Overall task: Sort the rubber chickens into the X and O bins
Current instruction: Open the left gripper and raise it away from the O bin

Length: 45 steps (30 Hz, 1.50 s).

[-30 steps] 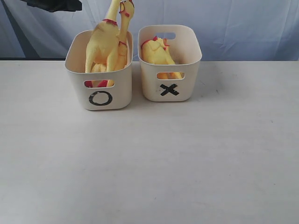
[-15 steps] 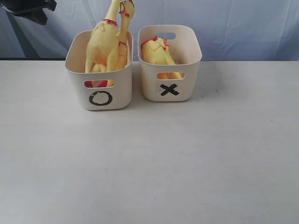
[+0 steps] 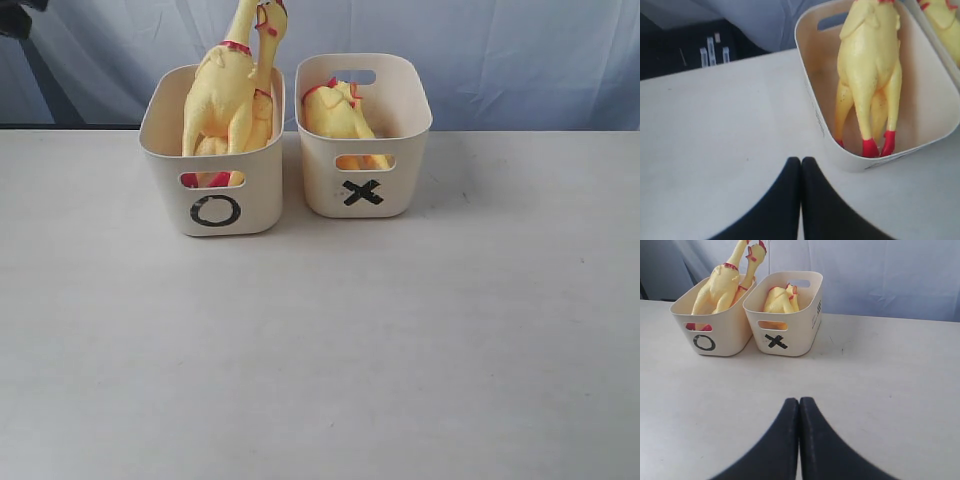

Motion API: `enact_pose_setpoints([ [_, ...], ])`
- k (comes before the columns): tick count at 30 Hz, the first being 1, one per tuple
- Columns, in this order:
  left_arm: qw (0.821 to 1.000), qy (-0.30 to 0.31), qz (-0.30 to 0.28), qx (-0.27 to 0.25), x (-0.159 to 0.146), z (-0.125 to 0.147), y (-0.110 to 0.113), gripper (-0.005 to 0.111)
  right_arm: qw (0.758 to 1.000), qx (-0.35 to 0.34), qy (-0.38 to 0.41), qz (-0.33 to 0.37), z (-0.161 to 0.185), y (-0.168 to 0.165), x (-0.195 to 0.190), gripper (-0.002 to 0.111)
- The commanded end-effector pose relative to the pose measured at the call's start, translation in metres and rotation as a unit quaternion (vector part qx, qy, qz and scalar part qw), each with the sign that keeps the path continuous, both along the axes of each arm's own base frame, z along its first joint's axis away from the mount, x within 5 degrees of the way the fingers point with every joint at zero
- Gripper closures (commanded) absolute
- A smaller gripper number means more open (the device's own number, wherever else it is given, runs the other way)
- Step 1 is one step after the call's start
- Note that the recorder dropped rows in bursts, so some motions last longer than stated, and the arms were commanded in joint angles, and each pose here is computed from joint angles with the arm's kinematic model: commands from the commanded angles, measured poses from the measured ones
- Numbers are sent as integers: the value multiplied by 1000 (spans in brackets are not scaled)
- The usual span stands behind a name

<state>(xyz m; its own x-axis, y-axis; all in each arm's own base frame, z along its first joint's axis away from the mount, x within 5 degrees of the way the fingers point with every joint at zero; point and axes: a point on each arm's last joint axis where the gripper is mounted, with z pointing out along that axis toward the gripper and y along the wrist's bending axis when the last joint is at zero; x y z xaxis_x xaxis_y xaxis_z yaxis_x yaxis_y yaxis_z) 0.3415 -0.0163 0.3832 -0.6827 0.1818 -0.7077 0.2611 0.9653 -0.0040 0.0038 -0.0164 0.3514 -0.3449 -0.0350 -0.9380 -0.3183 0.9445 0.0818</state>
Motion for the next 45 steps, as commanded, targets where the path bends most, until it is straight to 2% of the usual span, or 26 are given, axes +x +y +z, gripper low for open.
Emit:
enact_pose_setpoints([
  [1,995,-101,17,-9,-64,35,2,107,1000,-2,-2,-2,-1,0,0,108],
  [6,983,-180,24,-22,-136,49,1,107,1000,-2,-2,-2,-1,0,0,108],
  [14,965,-262,24,-26,-241,38,1,107,1000,-2,-2,-2,-1,0,0,108],
  [19,945,-322,31,-42,-296,28,0,107,1000,-2,-2,-2,-1,0,0,108],
  [23,929,-366,32,-49,-326,19,0,107,1000,-2,-2,-2,-1,0,0,108],
  [30,925,-375,29,-52,-342,1,0,107,1000,-1,-3,-4,-1,-1,-1,108],
  [35,916,-393,40,-71,-337,-8,1,107,997,14,-30,-68,-1,-5,-14,108],
  [39,900,-425,56,-77,-328,-12,3,107,988,27,-68,-132,-3,-8,-34,108],
  [45,890,-441,78,-87,-311,-33,7,107,977,29,-85,-195,-2,-6,-46,108],
])
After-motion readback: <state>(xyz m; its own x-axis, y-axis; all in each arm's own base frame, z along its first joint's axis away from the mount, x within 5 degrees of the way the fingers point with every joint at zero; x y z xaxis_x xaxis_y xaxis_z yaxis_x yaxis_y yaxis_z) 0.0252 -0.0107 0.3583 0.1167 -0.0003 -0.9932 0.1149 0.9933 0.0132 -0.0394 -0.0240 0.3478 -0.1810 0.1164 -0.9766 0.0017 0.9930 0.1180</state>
